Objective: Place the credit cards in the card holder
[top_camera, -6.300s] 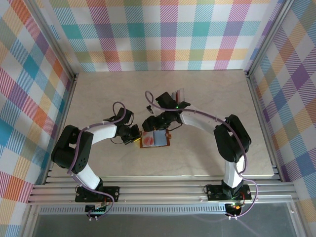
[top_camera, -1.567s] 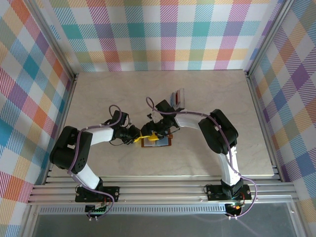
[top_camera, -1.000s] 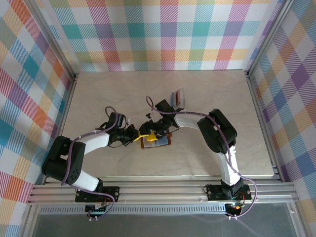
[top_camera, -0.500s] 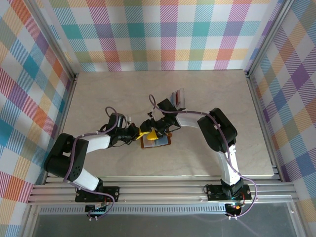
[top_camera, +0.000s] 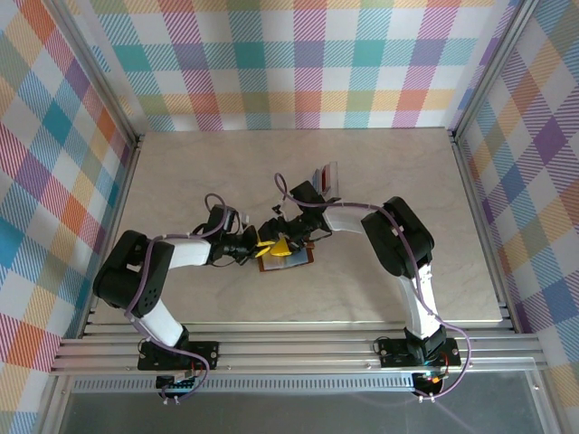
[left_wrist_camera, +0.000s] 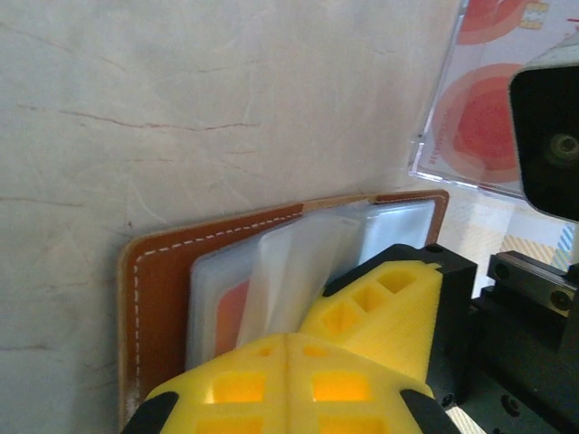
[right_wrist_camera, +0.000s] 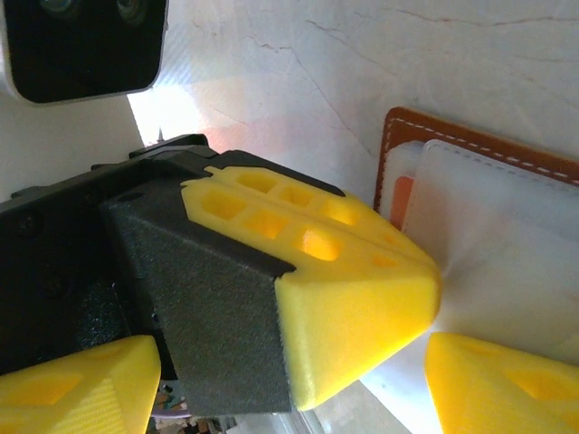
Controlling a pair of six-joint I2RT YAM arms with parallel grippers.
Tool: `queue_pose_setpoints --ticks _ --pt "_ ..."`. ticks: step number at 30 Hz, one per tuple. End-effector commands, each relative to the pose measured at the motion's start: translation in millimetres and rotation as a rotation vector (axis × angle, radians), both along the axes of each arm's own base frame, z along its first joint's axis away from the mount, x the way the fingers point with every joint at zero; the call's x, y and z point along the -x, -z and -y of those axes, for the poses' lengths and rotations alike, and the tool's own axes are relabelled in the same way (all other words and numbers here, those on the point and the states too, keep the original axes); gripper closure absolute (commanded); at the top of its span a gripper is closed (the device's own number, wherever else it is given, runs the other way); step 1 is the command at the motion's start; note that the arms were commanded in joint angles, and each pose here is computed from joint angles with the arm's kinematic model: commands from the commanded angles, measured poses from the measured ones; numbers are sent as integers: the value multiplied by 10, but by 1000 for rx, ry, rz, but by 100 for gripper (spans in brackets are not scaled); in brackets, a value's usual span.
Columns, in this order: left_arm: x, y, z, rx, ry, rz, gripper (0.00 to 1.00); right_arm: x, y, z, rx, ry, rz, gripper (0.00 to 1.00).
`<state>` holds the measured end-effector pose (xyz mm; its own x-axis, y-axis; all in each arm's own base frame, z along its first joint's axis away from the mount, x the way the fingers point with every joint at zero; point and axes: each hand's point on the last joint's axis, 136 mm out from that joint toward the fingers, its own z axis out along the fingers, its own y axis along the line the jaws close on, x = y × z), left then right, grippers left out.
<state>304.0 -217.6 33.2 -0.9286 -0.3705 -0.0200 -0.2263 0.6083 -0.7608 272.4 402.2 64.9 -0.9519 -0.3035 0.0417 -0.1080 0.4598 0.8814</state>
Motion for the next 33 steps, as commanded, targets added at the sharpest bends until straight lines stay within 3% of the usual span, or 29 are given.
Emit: queue_pose_setpoints --ticks 1,7,12,16,20,23,33 --pt "181 327 -71 -125 27 -111 100 69 -274 -35 -41 -39 72 22" --pt "249 545 -137 -183 28 -189 100 -113 -515 146 -22 22 132 21" --pt "255 514 -186 -218 30 -185 100 -261 -800 259 -4 52 201 21" --pt "267 476 -202 -227 33 -180 100 -595 -947 626 190 165 329 24" --pt "273 486 -191 -238 43 -183 100 -862 -853 1067 484 242 458 33" --pt "286 525 -212 -277 50 -188 100 -942 -763 1235 597 246 500 37" --pt "287 478 -215 -283 54 -180 100 -1059 -375 1341 738 189 487 38"
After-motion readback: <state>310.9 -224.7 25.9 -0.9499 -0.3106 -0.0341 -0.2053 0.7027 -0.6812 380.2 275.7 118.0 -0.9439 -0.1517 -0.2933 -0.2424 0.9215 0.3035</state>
